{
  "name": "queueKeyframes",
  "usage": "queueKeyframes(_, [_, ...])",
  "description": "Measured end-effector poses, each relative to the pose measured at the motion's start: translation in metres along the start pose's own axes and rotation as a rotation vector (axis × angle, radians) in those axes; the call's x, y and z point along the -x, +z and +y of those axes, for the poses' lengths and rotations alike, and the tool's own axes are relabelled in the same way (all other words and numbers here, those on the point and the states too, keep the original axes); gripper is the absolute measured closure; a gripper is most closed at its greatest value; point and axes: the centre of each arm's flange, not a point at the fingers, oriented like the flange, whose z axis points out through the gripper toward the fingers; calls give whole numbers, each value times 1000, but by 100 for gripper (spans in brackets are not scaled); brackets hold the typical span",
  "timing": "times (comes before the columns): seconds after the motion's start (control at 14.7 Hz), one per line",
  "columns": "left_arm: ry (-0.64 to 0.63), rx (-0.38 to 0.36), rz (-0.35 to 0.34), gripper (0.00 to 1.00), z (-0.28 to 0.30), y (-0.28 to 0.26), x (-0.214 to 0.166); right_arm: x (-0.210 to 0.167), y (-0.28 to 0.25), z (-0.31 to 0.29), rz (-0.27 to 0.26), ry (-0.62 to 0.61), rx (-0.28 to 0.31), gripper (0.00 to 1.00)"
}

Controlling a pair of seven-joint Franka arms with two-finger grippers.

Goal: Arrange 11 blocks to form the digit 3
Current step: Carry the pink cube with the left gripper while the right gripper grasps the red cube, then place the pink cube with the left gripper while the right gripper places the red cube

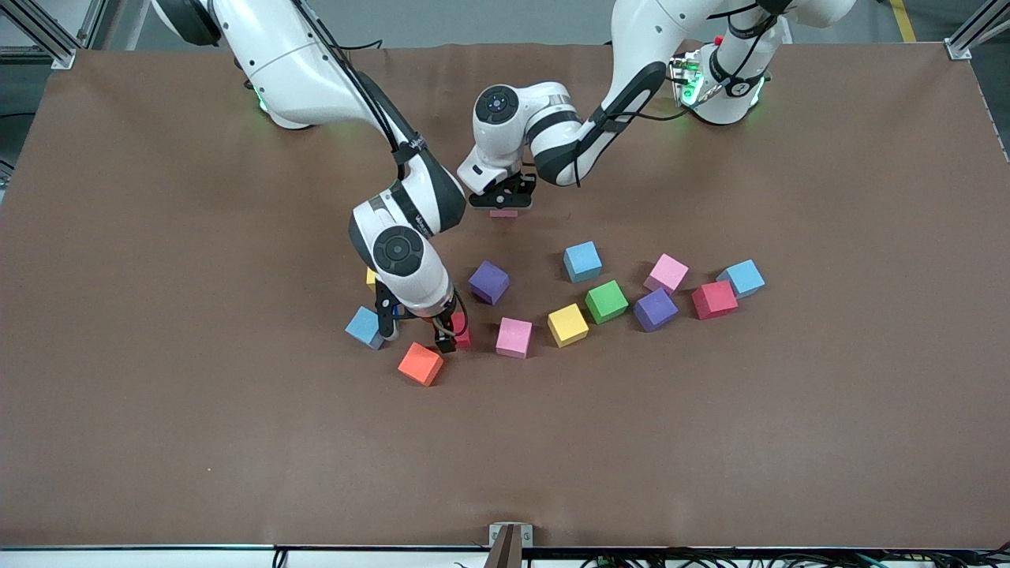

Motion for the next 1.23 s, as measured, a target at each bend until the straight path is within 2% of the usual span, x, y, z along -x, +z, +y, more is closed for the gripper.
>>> queueKeyframes(0.27, [0,2,1,44,1,-1,0,-4,7,-1,9,0,-2,0])
queueKeyframes(0.34, [0,3,2,40,1,-1,-1,-5,7,-2,13,-1,-3,0])
queueKeyframes(0.61, [-2,15,16,2,4,-10,-5,-7,22,-2,20,-3,-7,0])
queueKeyframes(0.95, [-24,-9,62,0,-5,-52,-19,-6,30,-2,21,22,-5,4])
queueKeyframes(1.02, [-38,-23,72,0,-11,-64,-25,-6,29,-3,19,25,-8,9])
queueKeyframes(1.23, [-97,-69,97,0,-37,-96,-50,-6,25,-5,18,33,-9,40])
